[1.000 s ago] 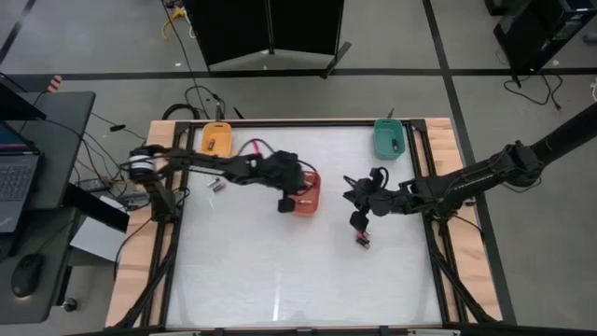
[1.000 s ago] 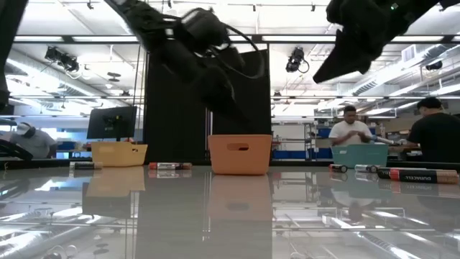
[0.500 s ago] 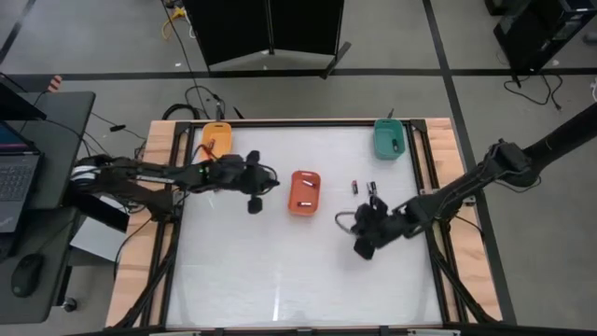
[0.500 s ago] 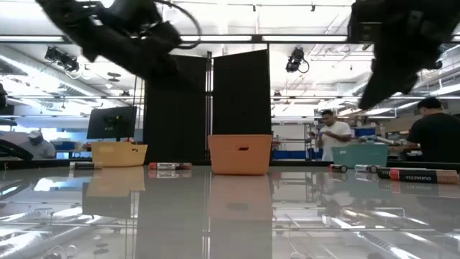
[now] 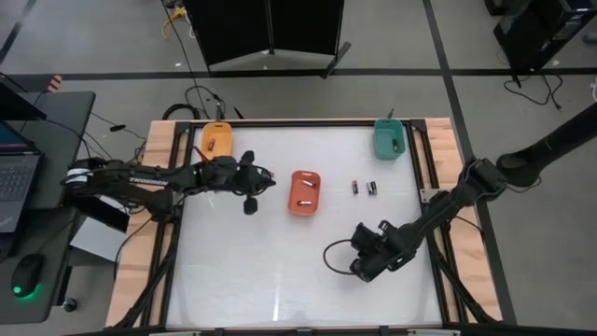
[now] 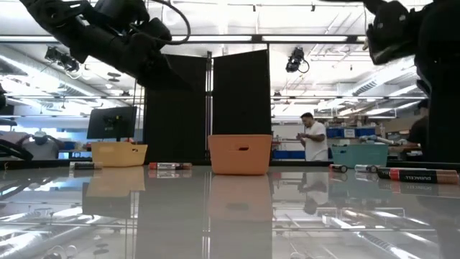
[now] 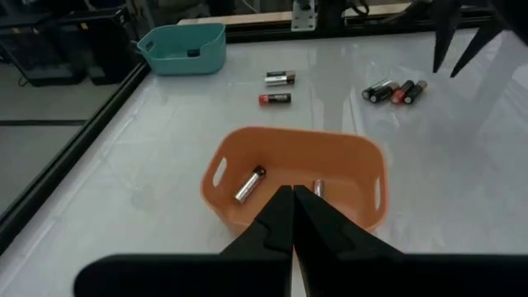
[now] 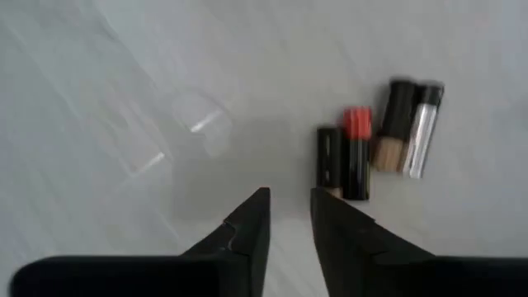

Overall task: Sort batteries
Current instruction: Put the black-brown battery into the green bin

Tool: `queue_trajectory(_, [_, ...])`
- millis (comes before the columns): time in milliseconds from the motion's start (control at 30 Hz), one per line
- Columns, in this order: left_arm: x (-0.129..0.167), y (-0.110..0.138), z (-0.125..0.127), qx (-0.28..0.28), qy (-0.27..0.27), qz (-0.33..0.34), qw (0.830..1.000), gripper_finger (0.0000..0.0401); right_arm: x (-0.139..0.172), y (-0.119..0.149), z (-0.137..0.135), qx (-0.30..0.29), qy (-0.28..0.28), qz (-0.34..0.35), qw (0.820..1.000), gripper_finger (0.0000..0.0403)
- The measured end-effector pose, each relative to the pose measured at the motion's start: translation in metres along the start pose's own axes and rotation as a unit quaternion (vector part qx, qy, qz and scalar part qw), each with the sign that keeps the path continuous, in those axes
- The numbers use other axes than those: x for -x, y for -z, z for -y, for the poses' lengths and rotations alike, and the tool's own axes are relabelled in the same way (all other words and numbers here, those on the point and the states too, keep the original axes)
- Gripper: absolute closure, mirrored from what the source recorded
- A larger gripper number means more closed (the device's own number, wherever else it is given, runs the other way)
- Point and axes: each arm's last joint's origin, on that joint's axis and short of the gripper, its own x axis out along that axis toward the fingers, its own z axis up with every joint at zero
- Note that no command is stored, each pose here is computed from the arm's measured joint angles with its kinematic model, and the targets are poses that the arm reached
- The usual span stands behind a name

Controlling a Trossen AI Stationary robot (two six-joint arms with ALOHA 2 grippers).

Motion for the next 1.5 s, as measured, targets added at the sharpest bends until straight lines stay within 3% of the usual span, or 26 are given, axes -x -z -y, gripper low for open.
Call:
queue_trajectory(267, [0.000, 0.000, 0.000, -0.001, 0.000, 0.000, 1.000, 0.0387, -0.005, 0.002, 0.000, -0.010, 0.013, -0.027, 1.000, 0.0259])
queue_trajectory(1500, [0.000, 0.001, 0.000, -0.001, 0.000, -0.005, 1.000, 0.0387, -0.036, 0.007, 0.018, -0.042, 0.008, -0.041, 0.998, 0.0328])
